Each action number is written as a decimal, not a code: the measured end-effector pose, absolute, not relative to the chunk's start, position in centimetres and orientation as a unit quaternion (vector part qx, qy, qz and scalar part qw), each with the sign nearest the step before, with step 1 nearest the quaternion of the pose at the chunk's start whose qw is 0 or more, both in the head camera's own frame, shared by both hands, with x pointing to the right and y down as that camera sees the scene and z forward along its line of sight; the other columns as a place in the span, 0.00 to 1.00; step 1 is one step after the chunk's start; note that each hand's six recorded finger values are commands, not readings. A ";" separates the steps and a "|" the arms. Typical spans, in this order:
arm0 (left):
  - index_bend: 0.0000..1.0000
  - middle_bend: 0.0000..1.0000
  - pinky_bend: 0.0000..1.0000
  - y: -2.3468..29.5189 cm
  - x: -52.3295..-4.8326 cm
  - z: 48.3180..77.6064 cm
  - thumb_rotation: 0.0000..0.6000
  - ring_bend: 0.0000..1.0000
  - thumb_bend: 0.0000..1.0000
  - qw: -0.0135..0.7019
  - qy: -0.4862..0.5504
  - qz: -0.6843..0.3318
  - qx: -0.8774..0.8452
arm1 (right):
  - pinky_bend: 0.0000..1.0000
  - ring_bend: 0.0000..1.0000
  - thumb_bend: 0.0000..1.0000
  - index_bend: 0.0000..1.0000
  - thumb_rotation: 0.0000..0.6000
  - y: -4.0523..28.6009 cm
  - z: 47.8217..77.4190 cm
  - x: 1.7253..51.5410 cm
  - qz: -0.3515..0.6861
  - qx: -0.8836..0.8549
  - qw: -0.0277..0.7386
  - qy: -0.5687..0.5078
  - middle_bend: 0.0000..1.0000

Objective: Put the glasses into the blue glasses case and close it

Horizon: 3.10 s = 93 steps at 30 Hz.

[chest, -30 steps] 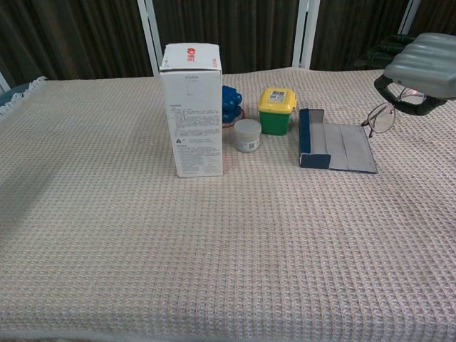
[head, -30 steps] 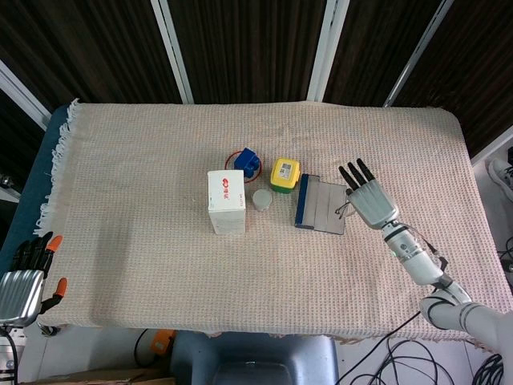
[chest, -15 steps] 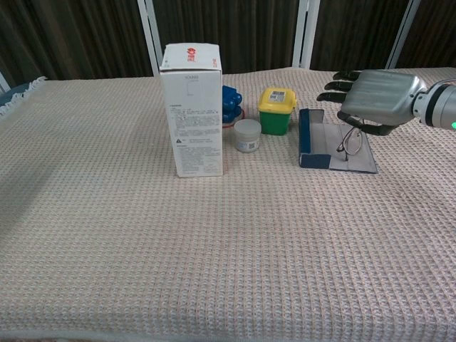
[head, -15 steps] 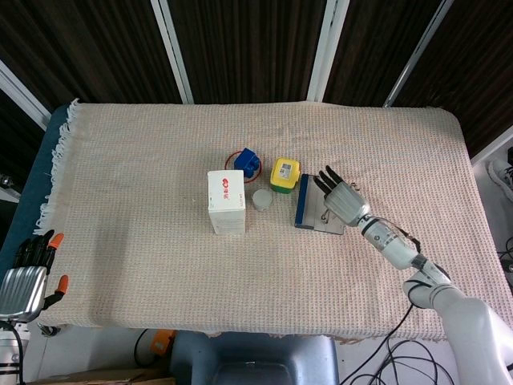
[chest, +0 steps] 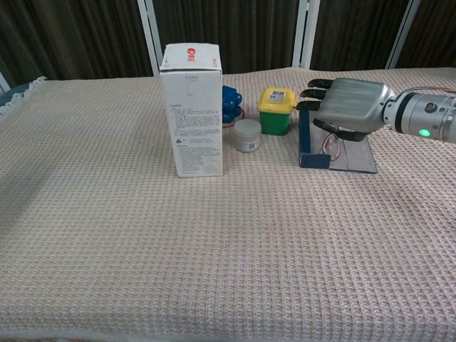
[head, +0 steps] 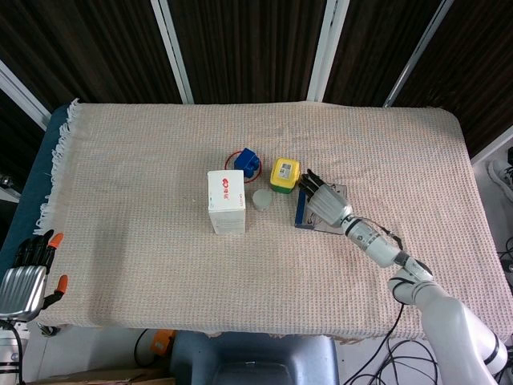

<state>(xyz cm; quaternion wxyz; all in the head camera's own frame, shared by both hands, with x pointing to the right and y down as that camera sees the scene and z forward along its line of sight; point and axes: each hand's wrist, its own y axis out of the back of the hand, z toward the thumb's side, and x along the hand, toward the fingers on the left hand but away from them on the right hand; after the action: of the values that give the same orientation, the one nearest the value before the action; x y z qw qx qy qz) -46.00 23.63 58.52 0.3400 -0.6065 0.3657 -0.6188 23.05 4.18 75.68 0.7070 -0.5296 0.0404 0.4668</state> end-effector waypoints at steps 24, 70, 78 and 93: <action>0.00 0.00 0.01 23.7 -45.9 58.4 1.00 0.00 0.41 0.339 0.364 -0.617 -0.610 | 0.00 0.00 0.27 0.52 1.00 4.0 74.5 21.9 0.446 -0.526 0.725 -0.013 0.17; 0.00 0.00 0.02 23.6 -46.2 58.7 1.00 0.00 0.41 0.335 0.365 -0.624 -0.604 | 0.00 0.00 0.32 0.66 1.00 3.3 77.1 18.8 0.474 -0.527 0.705 -0.003 0.16; 0.00 0.00 0.02 23.7 -46.3 58.6 1.00 0.00 0.41 0.335 0.366 -0.624 -0.604 | 0.00 0.00 0.45 0.73 1.00 3.4 77.1 18.9 0.474 -0.524 0.707 -0.002 0.17; 0.00 0.00 0.02 23.7 -46.2 58.5 1.00 0.00 0.41 0.336 0.365 -0.621 -0.607 | 0.00 0.00 0.45 0.45 1.00 4.4 76.1 20.5 0.455 -0.533 0.713 -0.009 0.14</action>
<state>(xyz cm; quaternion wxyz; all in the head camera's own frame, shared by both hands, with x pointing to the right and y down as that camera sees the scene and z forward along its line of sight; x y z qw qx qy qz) -46.19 23.75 58.53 0.3360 -0.6066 0.3654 -0.6210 20.47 4.35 76.13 0.7130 -0.5334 -0.0089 0.4551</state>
